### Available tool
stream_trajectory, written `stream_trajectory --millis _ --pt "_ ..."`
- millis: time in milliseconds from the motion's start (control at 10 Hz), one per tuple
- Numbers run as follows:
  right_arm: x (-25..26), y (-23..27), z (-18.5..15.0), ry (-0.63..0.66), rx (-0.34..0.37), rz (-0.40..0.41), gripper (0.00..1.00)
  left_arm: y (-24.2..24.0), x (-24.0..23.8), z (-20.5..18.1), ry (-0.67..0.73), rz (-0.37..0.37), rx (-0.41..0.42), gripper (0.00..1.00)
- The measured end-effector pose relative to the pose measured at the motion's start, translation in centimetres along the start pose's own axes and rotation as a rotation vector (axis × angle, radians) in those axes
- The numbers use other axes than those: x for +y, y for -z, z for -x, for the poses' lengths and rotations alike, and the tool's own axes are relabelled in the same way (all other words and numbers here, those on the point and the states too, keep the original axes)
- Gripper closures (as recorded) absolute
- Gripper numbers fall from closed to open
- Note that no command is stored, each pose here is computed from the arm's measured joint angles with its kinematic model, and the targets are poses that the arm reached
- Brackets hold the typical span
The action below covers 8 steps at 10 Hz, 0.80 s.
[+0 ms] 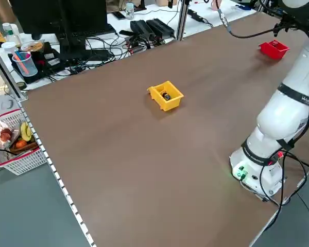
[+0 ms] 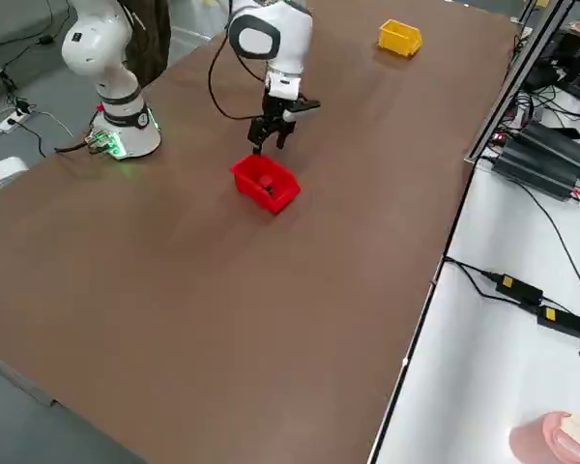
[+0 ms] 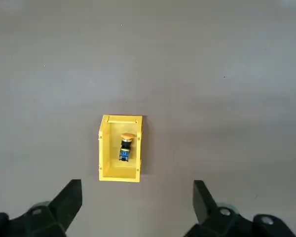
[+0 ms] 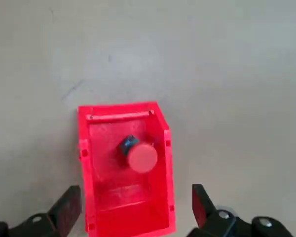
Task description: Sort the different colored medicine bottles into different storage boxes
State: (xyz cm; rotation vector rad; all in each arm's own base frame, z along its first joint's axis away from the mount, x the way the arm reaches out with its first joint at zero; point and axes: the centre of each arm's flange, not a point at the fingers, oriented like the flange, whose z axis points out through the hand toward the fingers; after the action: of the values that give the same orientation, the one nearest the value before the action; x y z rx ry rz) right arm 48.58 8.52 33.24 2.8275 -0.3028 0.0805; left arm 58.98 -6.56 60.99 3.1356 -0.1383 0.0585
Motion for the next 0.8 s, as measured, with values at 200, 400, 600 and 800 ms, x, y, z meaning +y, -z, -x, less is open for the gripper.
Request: stream_trajectory --millis 200,400,600,800 --pt "2.3 4.6 -4.0 0.126 0.029 -0.032 0.01 0.0 0.0 0.0 0.0 0.0 0.0 0.01" --pt "5.4 10.4 -7.4 0.267 0.03 -0.093 0.01 0.0 0.0 0.0 0.0 0.0 0.001 0.0" --pt "7.0 14.0 -8.9 0.34 0.055 -0.101 0.01 0.0 0.0 0.0 0.0 0.0 0.001 0.0" --pt "8.5 15.7 -9.5 0.363 0.05 -0.102 0.01 0.1 0.0 0.0 0.001 0.0 0.001 0.0"
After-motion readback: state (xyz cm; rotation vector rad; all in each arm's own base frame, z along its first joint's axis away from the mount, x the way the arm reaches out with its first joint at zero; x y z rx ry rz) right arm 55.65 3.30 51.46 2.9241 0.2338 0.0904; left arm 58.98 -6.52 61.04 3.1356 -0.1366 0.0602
